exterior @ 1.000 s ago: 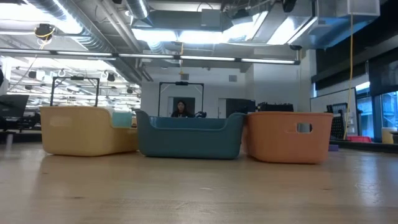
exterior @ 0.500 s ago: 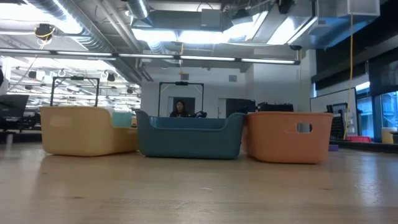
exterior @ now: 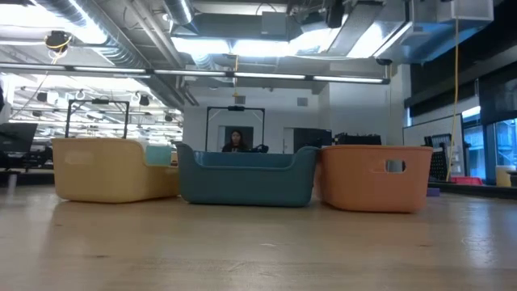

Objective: Sort & place blocks by color
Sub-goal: Put the blue block into the yellow bin

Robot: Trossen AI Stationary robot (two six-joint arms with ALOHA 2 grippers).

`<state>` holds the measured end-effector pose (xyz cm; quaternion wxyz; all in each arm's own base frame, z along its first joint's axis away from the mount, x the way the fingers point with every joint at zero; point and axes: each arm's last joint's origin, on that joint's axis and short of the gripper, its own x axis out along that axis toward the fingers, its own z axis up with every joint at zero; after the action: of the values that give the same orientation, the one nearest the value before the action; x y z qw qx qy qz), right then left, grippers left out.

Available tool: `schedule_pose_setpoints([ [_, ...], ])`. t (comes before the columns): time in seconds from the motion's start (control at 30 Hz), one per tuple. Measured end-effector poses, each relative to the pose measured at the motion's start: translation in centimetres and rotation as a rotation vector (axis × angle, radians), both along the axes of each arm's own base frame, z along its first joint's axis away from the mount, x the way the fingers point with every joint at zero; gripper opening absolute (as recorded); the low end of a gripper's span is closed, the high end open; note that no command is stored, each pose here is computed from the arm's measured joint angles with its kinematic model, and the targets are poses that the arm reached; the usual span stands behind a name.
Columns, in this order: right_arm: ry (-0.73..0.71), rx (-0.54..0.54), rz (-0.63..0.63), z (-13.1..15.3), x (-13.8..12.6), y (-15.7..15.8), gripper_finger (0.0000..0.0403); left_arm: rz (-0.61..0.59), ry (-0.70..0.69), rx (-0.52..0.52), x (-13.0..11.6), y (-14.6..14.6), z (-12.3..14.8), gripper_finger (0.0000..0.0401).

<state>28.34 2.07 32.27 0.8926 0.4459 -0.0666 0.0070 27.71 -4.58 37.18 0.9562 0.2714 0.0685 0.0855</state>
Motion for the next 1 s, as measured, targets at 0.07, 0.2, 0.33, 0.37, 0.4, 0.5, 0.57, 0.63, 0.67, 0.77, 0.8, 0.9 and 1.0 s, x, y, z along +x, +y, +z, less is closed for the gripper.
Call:
schedule_pose_setpoints([
  [0.07,-0.011,0.001,-0.011,-0.2,0.3,0.0,0.0134,0.023,0.000,0.010,0.7,0.0,0.0,0.0165],
  [0.2,-0.018,0.004,-0.020,-0.5,0.7,0.0,0.0134,0.052,-0.013,0.019,1.3,-0.1,-0.1,0.0165],
  [0.33,-0.052,0.007,-0.020,-0.4,1.0,0.0,0.0134,0.051,-0.015,0.073,1.9,-0.2,-0.4,0.0165],
  [0.37,-0.057,0.008,-0.021,-0.5,1.1,0.0,0.0134,0.053,-0.013,0.085,2.0,-0.2,-0.5,0.0165],
  [0.4,-0.056,0.009,-0.025,-0.5,1.1,0.0,0.0134,0.062,-0.014,0.092,2.1,-0.2,-0.5,0.0165],
  [0.5,-0.067,0.011,-0.031,-0.5,1.2,0.0,0.0134,0.095,-0.029,0.098,2.4,0.0,-0.5,0.0165],
  [0.57,-0.063,0.012,-0.042,-0.6,1.3,0.0,0.0134,0.113,-0.027,0.099,2.4,0.1,-0.6,0.0165],
  [0.63,-0.066,0.013,-0.040,-0.6,1.2,0.2,0.0134,0.114,-0.035,0.099,2.4,0.0,-0.5,0.0165],
  [0.67,-0.066,0.014,-0.041,-0.6,1.2,0.2,0.0134,0.122,-0.037,0.103,2.4,0.0,-0.5,0.0165],
  [0.77,-0.063,0.014,-0.042,-0.6,1.3,0.5,0.0134,0.157,-0.036,0.136,2.2,0.0,-0.3,0.0165],
  [0.8,-0.065,0.015,-0.043,-0.6,1.3,0.5,0.0134,0.155,-0.037,0.143,2.2,0.0,-0.2,0.0165],
  [0.9,-0.069,0.016,-0.039,-0.6,1.2,0.7,0.0134,0.167,-0.042,0.144,2.2,0.0,-0.2,0.0165],
  [1.0,-0.073,0.018,-0.042,-0.5,1.2,0.7,0.0134,0.162,-0.042,0.143,2.3,0.0,-0.3,0.0165],
])
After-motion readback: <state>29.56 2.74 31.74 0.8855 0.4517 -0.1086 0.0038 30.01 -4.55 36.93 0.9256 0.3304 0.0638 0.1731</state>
